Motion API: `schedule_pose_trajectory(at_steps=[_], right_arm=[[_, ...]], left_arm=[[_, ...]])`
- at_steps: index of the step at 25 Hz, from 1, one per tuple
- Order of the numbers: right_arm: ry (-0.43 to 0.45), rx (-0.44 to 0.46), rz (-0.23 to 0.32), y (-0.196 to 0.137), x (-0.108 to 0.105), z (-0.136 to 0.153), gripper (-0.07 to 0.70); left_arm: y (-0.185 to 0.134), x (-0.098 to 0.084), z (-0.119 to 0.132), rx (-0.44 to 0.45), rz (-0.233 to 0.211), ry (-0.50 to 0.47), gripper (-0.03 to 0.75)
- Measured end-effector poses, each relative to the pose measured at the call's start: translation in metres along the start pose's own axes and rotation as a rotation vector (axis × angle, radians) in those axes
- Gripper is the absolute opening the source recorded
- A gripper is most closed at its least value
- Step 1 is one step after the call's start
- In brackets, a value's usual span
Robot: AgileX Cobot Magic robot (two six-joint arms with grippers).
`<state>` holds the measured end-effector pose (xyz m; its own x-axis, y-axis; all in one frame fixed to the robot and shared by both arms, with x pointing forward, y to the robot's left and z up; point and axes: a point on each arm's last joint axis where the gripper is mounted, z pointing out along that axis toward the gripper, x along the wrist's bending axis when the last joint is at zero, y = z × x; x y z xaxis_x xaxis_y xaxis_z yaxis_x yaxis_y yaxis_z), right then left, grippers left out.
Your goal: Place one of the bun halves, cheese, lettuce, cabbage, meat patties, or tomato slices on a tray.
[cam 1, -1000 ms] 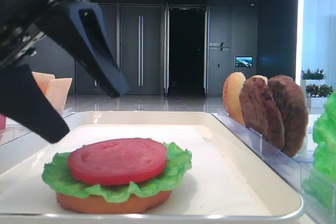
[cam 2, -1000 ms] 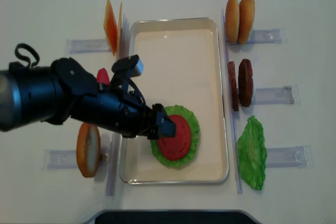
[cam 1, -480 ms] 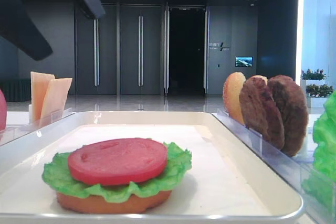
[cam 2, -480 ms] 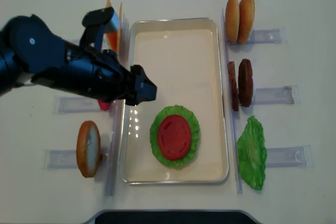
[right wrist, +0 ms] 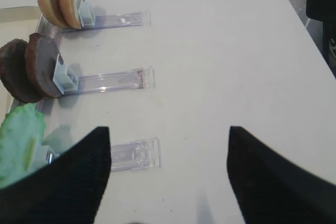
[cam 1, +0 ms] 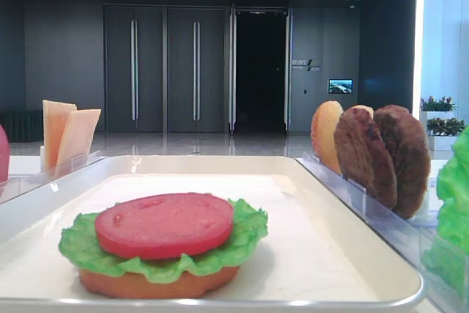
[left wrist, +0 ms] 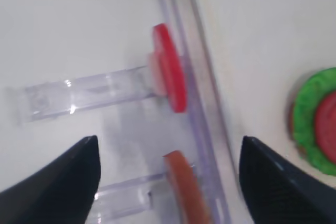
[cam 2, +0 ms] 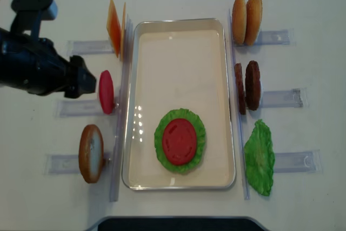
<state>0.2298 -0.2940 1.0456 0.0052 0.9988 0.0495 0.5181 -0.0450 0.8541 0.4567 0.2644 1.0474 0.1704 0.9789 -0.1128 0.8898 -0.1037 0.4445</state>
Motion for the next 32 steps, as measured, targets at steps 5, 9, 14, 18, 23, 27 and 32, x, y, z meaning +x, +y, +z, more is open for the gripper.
schedule_pose_trajectory(at_steps=[5, 9, 14, 18, 23, 27, 32], right_arm=[[0.0, 0.0, 0.0, 0.0, 0.0, 0.0, 0.481], [0.0, 0.0, 0.0, 0.0, 0.0, 0.0, 0.481], [0.0, 0.0, 0.0, 0.0, 0.0, 0.0, 0.481], [0.0, 0.0, 0.0, 0.0, 0.0, 0.0, 0.481], [0.0, 0.0, 0.0, 0.0, 0.0, 0.0, 0.481], [0.0, 0.0, 0.0, 0.0, 0.0, 0.0, 0.481], [0.0, 0.0, 0.0, 0.0, 0.0, 0.0, 0.481]], left_arm=[[-0.013, 0.026, -0.016, 0.07, -0.049, 0.18, 0.629], [-0.019, 0.033, -0.022, 0.111, -0.059, 0.261, 0.629], [-0.025, 0.034, -0.023, 0.176, -0.072, 0.274, 0.629], [-0.037, 0.032, -0.028, 0.197, -0.088, 0.278, 0.629], [-0.074, 0.029, -0.031, 0.193, -0.094, 0.275, 0.629], [-0.11, 0.025, -0.034, 0.17, -0.106, 0.26, 0.629], [-0.138, 0.017, -0.048, 0.029, -0.126, 0.227, 0.629]])
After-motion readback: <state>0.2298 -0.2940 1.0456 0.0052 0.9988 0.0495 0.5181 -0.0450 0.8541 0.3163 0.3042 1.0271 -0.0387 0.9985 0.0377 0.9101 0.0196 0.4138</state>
